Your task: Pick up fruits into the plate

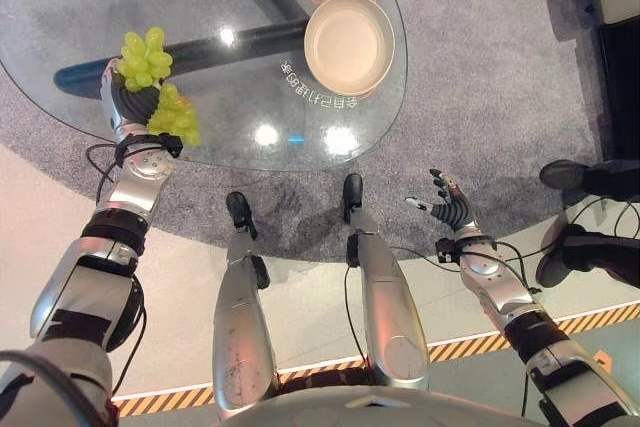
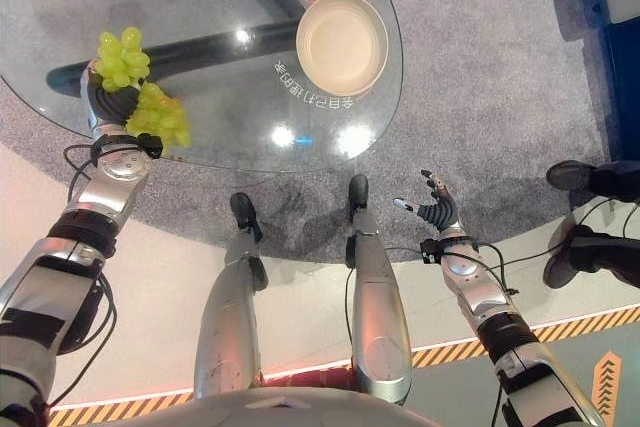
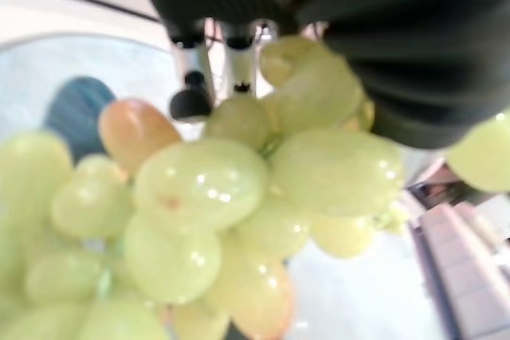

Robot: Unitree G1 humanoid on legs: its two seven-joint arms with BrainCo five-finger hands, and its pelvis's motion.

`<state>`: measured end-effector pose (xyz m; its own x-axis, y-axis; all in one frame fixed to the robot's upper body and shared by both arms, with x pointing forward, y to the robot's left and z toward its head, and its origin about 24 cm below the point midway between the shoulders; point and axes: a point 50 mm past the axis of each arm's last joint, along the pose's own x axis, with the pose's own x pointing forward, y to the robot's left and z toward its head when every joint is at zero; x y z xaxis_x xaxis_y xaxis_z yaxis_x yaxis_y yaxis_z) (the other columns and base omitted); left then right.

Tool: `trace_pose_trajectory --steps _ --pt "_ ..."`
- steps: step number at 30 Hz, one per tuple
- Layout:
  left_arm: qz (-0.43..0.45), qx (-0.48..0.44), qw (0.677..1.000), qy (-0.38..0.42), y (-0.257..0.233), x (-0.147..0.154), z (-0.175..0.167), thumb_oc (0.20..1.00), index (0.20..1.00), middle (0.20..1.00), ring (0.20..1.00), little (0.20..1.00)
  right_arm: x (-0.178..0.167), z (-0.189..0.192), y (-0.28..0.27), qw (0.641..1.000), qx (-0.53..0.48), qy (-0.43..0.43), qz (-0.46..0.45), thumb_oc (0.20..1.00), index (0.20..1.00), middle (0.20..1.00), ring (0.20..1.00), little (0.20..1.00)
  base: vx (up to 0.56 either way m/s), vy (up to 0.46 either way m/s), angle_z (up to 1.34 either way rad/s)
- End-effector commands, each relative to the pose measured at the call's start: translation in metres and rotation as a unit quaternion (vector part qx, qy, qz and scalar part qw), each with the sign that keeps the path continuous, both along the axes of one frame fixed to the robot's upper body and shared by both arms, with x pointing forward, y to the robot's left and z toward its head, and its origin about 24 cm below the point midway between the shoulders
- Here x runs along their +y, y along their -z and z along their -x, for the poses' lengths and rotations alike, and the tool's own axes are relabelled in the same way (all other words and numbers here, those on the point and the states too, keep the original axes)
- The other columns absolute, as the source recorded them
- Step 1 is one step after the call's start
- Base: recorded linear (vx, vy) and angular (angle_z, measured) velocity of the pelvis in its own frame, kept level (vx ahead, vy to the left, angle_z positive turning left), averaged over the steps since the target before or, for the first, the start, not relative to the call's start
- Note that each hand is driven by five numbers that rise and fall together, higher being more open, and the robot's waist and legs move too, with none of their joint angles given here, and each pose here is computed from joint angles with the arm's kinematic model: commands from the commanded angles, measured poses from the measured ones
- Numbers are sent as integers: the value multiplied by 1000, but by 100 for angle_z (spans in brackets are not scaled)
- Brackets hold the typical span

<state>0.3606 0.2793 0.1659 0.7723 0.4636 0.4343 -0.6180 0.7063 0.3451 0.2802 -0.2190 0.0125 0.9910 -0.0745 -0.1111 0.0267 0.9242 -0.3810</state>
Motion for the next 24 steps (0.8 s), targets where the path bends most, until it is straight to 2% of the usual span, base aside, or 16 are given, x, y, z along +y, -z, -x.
trace_pose_trajectory --steps 1,6,7,10,15,17,24 --pt "51 -114 989 77 -42 -11 0 200 200 200 200 200 -1 8 -12 998 -38 -37 38 1000 1000 1000 1000 1000 0 0 0" --pt "70 -123 965 220 -45 -38 11 200 200 200 200 200 -5 2 -35 993 -57 -88 59 1000 1000 1000 1000 1000 9 -54 4" --pt "69 -124 963 228 -45 -40 12 200 200 200 200 200 -5 2 -37 992 -59 -93 60 1000 1000 1000 1000 1000 40 -30 8" --pt "74 -99 942 311 -28 -58 29 200 200 200 200 200 -9 -3 -53 987 -44 -136 80 1000 1000 1000 1000 1000 118 -3 5" --pt "38 -51 920 386 -19 -77 41 200 200 200 200 200 -7 -14 -80 976 -31 -187 111 1000 1000 1000 1000 1000 120 9 6" --pt "35 -33 906 421 -19 -86 47 200 200 200 200 200 7 -22 -100 967 -37 -223 121 1000 1000 1000 1000 1000 161 -5 4" --pt "46 15 880 472 -8 -103 45 200 200 200 200 200 72 -33 -128 936 -42 -344 56 1000 1000 1000 1000 1000 105 -55 3"
